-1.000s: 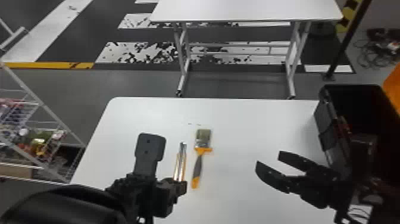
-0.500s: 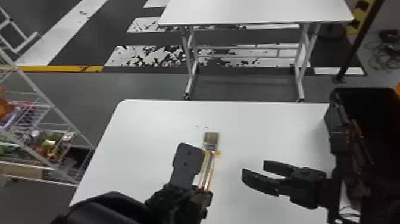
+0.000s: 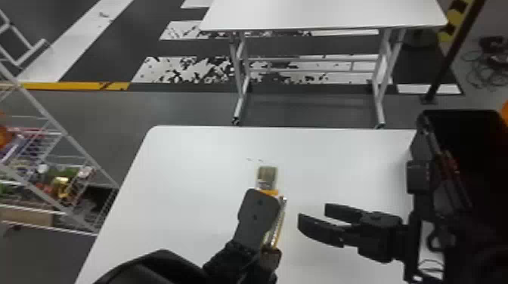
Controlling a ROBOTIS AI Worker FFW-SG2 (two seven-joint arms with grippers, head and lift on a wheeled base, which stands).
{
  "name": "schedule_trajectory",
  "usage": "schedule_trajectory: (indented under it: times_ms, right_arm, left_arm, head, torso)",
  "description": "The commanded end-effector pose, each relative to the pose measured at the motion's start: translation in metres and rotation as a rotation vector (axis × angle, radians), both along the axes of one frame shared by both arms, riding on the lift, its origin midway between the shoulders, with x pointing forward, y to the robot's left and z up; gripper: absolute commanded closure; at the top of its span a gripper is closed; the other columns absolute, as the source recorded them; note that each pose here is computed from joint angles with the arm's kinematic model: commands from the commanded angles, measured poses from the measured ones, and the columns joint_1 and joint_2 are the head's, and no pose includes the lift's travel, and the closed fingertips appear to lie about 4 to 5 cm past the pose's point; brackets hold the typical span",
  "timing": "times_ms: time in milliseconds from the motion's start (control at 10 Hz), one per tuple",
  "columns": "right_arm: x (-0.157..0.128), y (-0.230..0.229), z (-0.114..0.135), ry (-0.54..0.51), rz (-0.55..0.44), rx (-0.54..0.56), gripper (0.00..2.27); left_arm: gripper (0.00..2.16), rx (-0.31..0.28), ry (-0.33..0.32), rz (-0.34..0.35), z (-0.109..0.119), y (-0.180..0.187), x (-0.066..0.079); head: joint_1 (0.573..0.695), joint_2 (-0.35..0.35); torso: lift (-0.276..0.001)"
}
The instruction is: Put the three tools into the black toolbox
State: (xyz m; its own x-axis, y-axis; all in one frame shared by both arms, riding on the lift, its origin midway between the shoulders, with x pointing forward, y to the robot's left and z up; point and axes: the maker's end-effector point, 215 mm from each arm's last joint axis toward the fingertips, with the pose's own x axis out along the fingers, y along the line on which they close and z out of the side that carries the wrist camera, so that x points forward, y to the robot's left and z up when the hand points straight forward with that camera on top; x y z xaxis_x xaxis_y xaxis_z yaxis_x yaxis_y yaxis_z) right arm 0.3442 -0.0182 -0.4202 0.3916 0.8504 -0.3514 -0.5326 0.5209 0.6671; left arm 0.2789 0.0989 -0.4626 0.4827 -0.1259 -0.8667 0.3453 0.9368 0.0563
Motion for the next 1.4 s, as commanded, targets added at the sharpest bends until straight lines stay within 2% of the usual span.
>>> schedule_trajectory:
  times_ms: [0, 300, 700, 800, 900, 1000, 1100, 1200, 1300]
  right_arm:
    - [-0.004, 0.010, -0.003, 0.008, 0.009, 0.014, 0.08]
    - [-0.004, 0.017, -0.005, 0.004, 0.007, 0.028, 0.08]
    - [-0.006, 0.016, -0.008, 0.003, 0.003, 0.032, 0.08]
    - [-0.004, 0.016, -0.006, -0.009, 0.000, 0.035, 0.19]
    - [0.000, 0.015, -0.003, -0.028, -0.004, 0.040, 0.77]
    - [0.000, 0.014, -0.003, -0.027, -0.004, 0.042, 0.94]
    - [0.000, 0.015, -0.002, -0.031, -0.002, 0.044, 1.21]
    - [0.000, 0.015, -0.003, -0.029, -0.002, 0.044, 1.56]
    - [0.001, 0.014, -0.002, -0.038, -0.004, 0.041, 2.13]
  left_arm:
    - [2.07, -0.001, -0.001, -0.015, 0.001, -0.007, -0.002]
    - [2.07, 0.005, -0.017, -0.052, 0.006, -0.024, -0.006]
    - [2.07, 0.021, -0.037, -0.084, 0.012, -0.040, -0.012]
    - [2.07, 0.021, -0.035, -0.085, 0.011, -0.040, -0.012]
    - [2.07, 0.024, -0.033, -0.084, 0.010, -0.039, -0.012]
    - [2.07, 0.024, -0.036, -0.082, 0.011, -0.038, -0.011]
    - [2.07, 0.023, -0.039, -0.083, 0.012, -0.039, -0.010]
    - [2.07, 0.023, -0.041, -0.083, 0.012, -0.039, -0.008]
    - [2.10, 0.025, -0.040, -0.084, 0.011, -0.039, -0.008]
  head:
    - [0.695, 0.152]
    - [0.695, 0.155]
    - [0.695, 0.118]
    - [0.695, 0.113]
    - [0.695, 0.112]
    - [0.695, 0.112]
    - [0.695, 0.111]
    - [0.695, 0.111]
    - [0.695, 0.110]
  torso:
    - [-0.051]
    - [-0.051]
    - [-0.051]
    - [-0.051]
    - [-0.051]
    - [-0.051]
    - [-0.051]
    - [-0.051]
    - [-0.051]
